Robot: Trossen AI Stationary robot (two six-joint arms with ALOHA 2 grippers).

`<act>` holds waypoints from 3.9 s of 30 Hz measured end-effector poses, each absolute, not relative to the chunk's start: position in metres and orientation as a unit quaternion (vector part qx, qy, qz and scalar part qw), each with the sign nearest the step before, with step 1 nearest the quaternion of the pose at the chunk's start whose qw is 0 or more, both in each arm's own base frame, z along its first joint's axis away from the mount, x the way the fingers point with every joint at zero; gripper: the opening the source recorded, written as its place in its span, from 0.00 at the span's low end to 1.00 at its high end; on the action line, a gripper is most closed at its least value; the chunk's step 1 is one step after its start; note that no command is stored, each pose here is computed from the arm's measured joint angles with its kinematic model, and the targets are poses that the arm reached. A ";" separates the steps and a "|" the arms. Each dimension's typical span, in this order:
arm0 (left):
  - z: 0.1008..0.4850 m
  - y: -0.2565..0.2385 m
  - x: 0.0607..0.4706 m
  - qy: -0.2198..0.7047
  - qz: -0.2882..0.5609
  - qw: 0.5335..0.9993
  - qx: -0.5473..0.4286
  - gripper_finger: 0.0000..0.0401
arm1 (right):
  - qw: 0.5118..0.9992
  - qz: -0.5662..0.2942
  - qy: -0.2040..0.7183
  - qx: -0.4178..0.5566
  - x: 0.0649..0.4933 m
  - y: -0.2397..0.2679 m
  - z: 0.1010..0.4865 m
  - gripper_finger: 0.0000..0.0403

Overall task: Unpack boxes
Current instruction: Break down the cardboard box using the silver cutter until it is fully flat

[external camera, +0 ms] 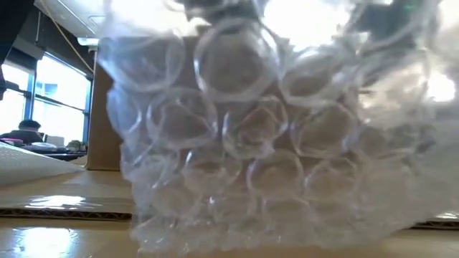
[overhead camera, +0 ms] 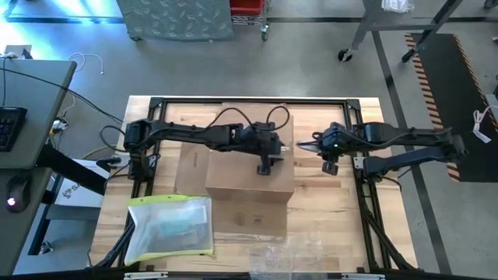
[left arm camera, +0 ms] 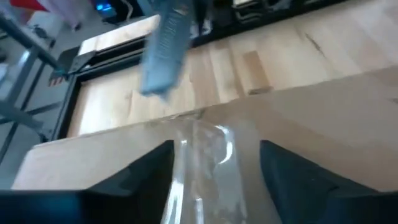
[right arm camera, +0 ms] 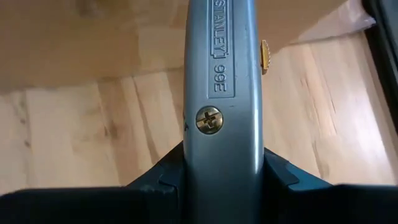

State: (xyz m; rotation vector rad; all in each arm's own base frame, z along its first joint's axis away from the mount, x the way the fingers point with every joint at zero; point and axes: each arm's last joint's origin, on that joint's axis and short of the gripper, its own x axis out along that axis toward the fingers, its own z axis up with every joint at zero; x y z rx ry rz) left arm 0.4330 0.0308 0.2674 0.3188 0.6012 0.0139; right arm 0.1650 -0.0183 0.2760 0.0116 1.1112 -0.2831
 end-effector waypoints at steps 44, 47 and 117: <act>0.255 0.031 0.436 0.315 0.000 0.939 0.137 0.62 | 0.816 -0.023 0.578 0.008 0.178 -0.056 0.257 0.24; 0.260 0.028 0.434 0.306 -0.001 0.940 0.152 0.62 | 0.816 -0.022 0.578 0.010 0.172 -0.057 0.259 0.24; 0.266 -0.083 0.402 0.404 -0.043 0.898 0.171 0.62 | 0.798 -0.016 0.601 0.042 0.170 -0.048 0.269 0.24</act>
